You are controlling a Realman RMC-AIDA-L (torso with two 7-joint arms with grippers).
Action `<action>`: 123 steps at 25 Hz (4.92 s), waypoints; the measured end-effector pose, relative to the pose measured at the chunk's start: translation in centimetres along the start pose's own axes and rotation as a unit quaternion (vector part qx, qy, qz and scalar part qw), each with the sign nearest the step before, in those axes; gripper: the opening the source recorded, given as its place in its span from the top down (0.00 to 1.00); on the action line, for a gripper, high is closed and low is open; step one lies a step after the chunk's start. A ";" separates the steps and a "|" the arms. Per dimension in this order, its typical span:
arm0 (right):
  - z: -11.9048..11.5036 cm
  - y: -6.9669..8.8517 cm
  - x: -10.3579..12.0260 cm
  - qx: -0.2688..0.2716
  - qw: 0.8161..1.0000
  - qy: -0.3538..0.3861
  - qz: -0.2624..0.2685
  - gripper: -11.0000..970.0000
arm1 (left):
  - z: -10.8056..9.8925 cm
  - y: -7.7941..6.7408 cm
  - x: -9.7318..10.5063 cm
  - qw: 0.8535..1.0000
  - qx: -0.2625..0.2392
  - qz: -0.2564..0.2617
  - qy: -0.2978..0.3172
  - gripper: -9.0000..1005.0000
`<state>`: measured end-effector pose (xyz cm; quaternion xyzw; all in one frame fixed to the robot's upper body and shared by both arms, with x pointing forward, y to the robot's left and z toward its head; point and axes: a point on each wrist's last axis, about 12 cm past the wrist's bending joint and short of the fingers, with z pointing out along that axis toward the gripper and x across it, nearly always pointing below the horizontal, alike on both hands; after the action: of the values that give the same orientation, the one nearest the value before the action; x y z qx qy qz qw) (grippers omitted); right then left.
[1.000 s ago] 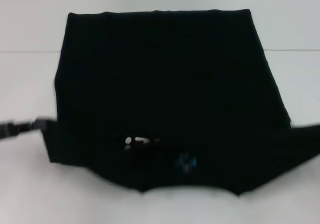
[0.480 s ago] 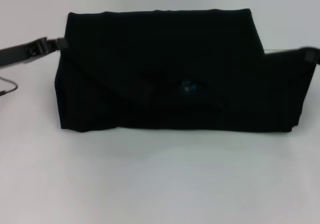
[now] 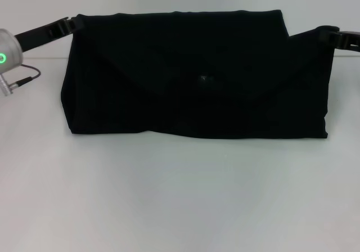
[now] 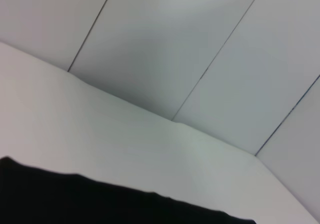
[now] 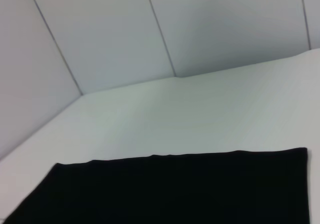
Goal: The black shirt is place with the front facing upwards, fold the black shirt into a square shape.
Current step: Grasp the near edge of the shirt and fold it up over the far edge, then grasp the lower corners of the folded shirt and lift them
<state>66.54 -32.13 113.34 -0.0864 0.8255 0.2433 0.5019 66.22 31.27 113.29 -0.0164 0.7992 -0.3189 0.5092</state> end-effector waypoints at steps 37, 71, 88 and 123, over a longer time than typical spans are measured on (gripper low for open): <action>2.6 1.2 3.5 0.066 0.998 0.011 -0.011 0.37 | 1.8 0.4 3.5 0.994 -0.093 0.037 -0.045 0.49; -2.8 1.9 2.7 -0.118 0.985 0.047 0.113 0.08 | -9.1 3.0 7.4 0.973 0.044 0.187 0.125 0.14; -2.3 2.0 3.1 -0.107 0.985 0.040 0.128 0.09 | -4.4 2.7 8.2 0.943 -0.030 0.265 0.201 0.14; -2.5 1.7 3.2 -0.099 0.985 0.030 0.138 0.09 | -3.3 2.3 8.0 0.936 -0.038 0.278 0.214 0.38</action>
<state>62.39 -31.58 111.98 -0.0286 0.8162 0.3878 0.4273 60.29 31.97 106.53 0.2558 0.8735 -0.1300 0.3932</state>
